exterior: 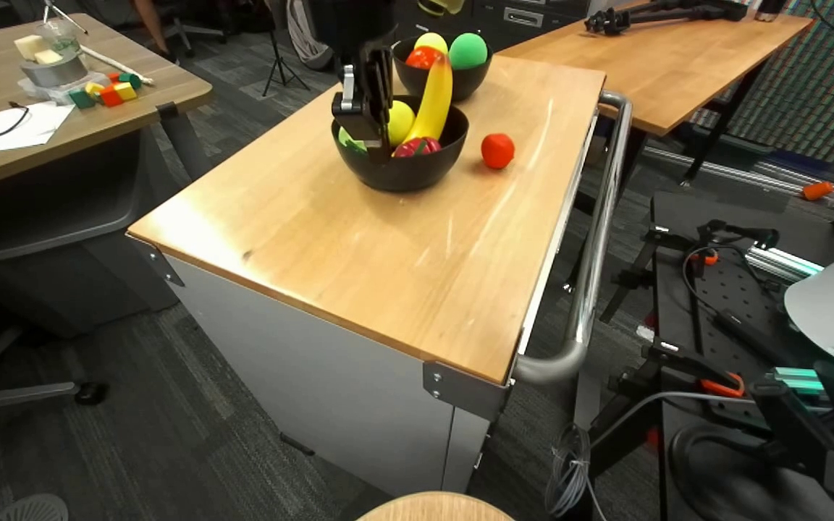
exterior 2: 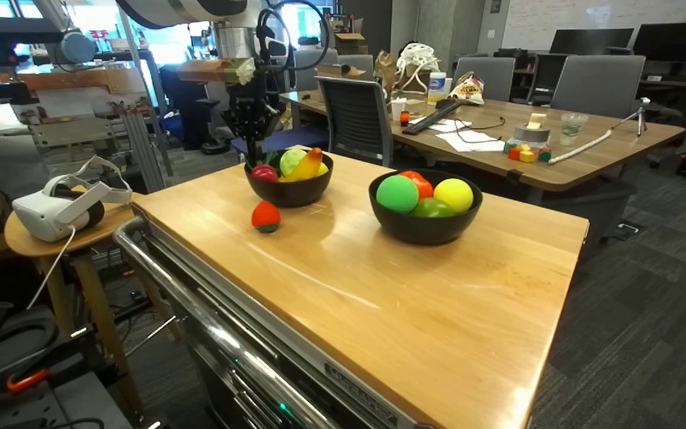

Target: Take all the contents from the black bowls and place them on the table one at at time starting with the left bowl then right bowl

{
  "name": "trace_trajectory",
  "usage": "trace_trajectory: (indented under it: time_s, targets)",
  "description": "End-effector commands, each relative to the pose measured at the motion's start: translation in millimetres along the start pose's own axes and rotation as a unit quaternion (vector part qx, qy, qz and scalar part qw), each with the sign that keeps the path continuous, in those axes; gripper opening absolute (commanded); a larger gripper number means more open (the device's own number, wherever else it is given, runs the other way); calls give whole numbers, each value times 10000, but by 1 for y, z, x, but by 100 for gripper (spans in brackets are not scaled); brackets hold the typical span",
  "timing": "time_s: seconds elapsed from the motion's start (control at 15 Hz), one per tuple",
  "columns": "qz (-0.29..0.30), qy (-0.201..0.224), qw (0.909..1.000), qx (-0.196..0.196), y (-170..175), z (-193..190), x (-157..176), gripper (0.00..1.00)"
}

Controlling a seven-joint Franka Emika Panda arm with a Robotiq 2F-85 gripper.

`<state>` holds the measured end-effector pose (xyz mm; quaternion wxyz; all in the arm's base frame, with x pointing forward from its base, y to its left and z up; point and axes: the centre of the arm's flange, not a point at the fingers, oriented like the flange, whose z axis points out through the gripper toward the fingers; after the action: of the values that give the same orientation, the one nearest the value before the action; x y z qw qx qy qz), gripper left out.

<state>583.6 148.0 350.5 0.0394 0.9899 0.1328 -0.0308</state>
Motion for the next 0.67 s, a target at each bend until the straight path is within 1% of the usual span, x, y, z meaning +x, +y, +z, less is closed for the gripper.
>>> trace_trajectory:
  time_s: [0.0, 0.27, 0.33, 0.4, 0.47, 0.6]
  targets:
    - [-194, -42, 9998, -98, 1, -10, 8, 9]
    - [-297, -58, 9995, -94, 1, -12, 9, 9]
    - [-322, -73, 9994, -89, 2, -12, 10, 14]
    - [-350, -92, 9993, -97, 2, -12, 9, 34]
    - [-379, -101, 9992, -97, 1, -12, 9, 36]
    - [-431, -121, 9989, -103, 2, -13, 10, 55]
